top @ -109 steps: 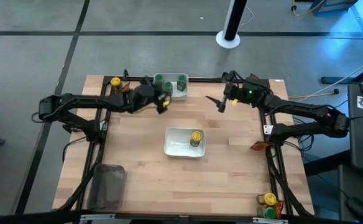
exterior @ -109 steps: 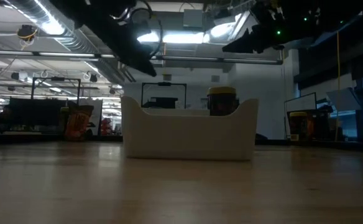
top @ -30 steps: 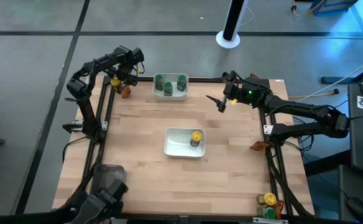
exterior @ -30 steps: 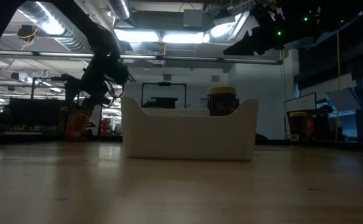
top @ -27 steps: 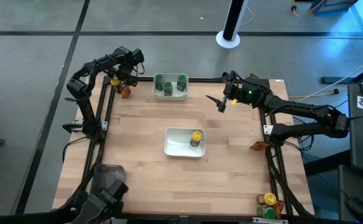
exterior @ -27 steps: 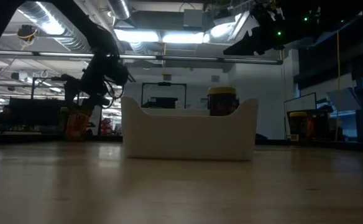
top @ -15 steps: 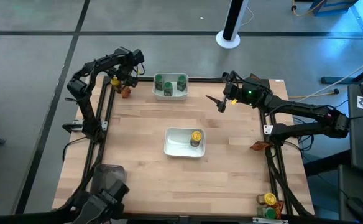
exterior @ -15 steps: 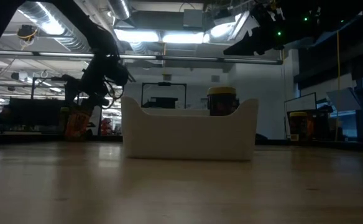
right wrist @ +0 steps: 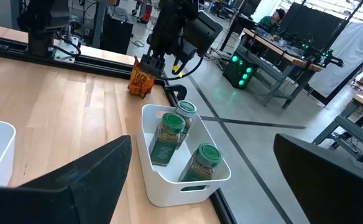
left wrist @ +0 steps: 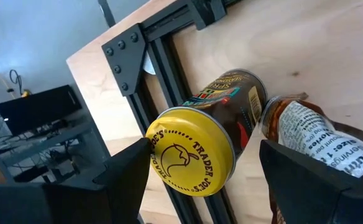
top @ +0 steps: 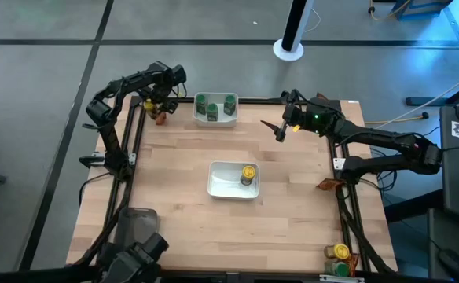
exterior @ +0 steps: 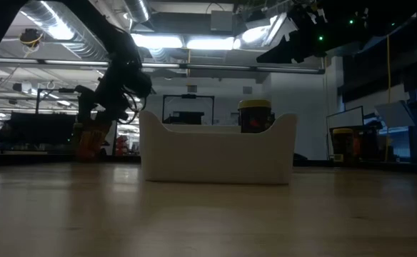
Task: Sort spices by type
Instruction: Put the top left yellow seasoning bottle into the bottom white bin
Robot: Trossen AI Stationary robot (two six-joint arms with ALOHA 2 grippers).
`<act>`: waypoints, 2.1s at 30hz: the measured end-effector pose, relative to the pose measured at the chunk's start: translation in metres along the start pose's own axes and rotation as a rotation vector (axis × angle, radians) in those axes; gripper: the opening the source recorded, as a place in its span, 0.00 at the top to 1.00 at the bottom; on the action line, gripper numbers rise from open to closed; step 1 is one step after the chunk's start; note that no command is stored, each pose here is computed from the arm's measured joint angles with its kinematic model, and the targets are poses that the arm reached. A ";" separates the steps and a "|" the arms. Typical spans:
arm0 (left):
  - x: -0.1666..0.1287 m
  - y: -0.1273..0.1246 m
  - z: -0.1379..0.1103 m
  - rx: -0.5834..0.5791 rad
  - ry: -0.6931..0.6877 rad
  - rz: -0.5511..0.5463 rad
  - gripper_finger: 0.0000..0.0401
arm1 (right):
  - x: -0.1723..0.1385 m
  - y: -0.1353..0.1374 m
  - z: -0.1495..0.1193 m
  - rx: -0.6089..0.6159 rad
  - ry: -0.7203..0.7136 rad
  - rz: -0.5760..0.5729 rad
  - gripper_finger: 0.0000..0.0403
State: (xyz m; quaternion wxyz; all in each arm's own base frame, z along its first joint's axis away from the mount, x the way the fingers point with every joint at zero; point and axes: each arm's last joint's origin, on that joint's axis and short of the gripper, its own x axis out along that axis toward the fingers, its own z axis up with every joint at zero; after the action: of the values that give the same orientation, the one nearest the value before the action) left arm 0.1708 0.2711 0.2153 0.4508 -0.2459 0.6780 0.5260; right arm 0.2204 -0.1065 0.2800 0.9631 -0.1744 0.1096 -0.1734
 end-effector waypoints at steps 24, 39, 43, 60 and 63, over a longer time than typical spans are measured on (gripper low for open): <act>-0.008 0.030 0.003 -0.137 0.024 -0.077 0.30 | 0.000 0.000 0.000 0.000 0.005 0.003 0.03; 0.003 0.021 0.000 -0.112 0.037 -0.113 0.30 | 0.000 0.000 0.000 0.000 0.006 0.003 0.03; 0.003 0.020 0.001 -0.103 0.032 -0.163 0.30 | 0.000 0.000 0.000 0.001 0.006 0.003 0.03; 0.002 0.016 0.003 -0.063 0.024 -0.242 0.30 | 0.000 0.000 -0.001 0.001 0.006 0.003 0.03; 0.012 0.012 -0.001 -0.042 0.040 -0.238 0.30 | 0.000 0.000 -0.001 0.001 0.006 0.004 0.03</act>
State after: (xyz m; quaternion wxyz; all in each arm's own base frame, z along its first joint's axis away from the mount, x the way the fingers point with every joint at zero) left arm 0.1553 0.2759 0.2104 0.4913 -0.3446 0.6417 0.4776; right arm 0.2203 -0.1064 0.2794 0.9631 -0.1732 0.1129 -0.1723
